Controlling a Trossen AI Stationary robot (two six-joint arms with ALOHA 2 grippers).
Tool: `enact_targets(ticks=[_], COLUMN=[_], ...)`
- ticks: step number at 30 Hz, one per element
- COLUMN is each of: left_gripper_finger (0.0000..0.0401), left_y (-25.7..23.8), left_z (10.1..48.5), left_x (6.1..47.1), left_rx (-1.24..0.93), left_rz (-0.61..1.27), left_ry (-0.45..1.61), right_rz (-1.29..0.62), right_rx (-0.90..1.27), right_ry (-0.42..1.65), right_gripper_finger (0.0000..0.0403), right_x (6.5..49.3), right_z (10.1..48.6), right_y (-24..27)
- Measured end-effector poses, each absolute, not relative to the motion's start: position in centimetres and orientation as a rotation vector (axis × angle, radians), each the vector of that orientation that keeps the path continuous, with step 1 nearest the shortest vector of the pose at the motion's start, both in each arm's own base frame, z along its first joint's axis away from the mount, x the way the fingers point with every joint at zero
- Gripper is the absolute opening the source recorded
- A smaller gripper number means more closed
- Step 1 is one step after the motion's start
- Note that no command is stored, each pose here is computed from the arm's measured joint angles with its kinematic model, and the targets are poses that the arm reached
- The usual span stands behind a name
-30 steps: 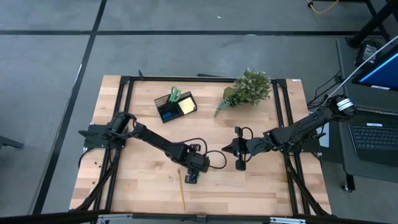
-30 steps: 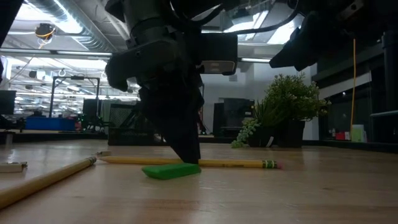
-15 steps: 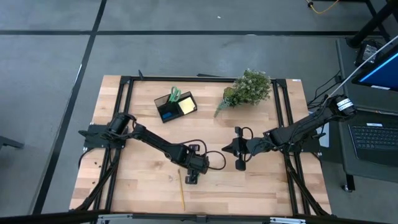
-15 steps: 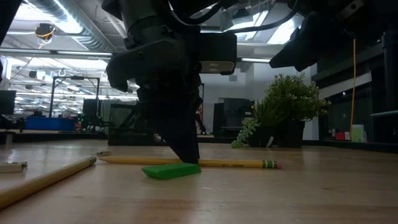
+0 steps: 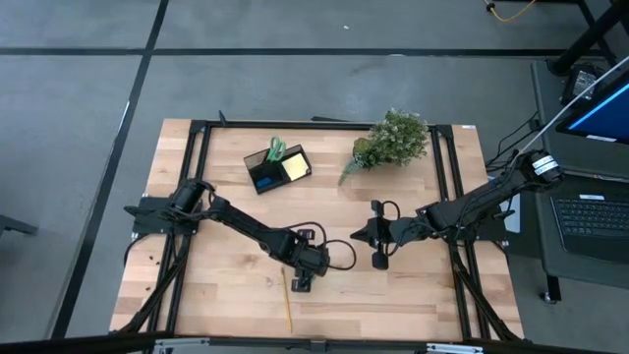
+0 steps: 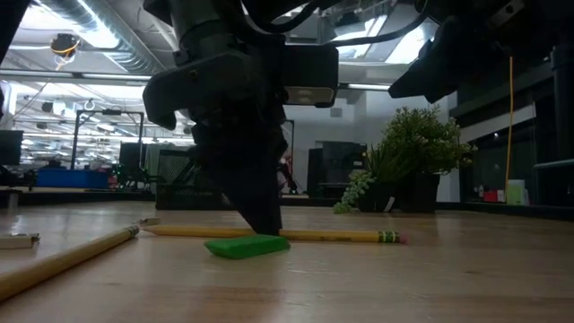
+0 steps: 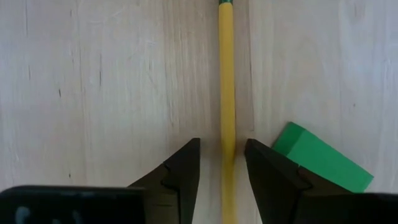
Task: Pick and place office supplies into organizer
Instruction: Put the top yellow pencil into the desk organizer
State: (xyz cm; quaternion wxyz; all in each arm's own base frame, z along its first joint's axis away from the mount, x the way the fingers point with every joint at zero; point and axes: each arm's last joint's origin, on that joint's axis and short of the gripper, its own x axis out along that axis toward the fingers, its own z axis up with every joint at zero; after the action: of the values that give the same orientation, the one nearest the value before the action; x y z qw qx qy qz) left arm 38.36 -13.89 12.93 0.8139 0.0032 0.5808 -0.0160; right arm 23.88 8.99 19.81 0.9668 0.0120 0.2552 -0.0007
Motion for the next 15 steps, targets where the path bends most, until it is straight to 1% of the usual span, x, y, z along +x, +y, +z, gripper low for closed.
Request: enact_targets(ticks=[15], left_gripper_finger=[0.0121], left_y=[-13.92], left_z=[12.24], left_x=[38.34], left_rx=[0.024], left_rz=[-0.044], left_ry=[1.27], right_rz=[-0.001], right_rx=[0.024], right_ry=[0.517], right_gripper_finger=[0.0016], right_x=[23.87], right_z=[19.8], right_y=[9.0])
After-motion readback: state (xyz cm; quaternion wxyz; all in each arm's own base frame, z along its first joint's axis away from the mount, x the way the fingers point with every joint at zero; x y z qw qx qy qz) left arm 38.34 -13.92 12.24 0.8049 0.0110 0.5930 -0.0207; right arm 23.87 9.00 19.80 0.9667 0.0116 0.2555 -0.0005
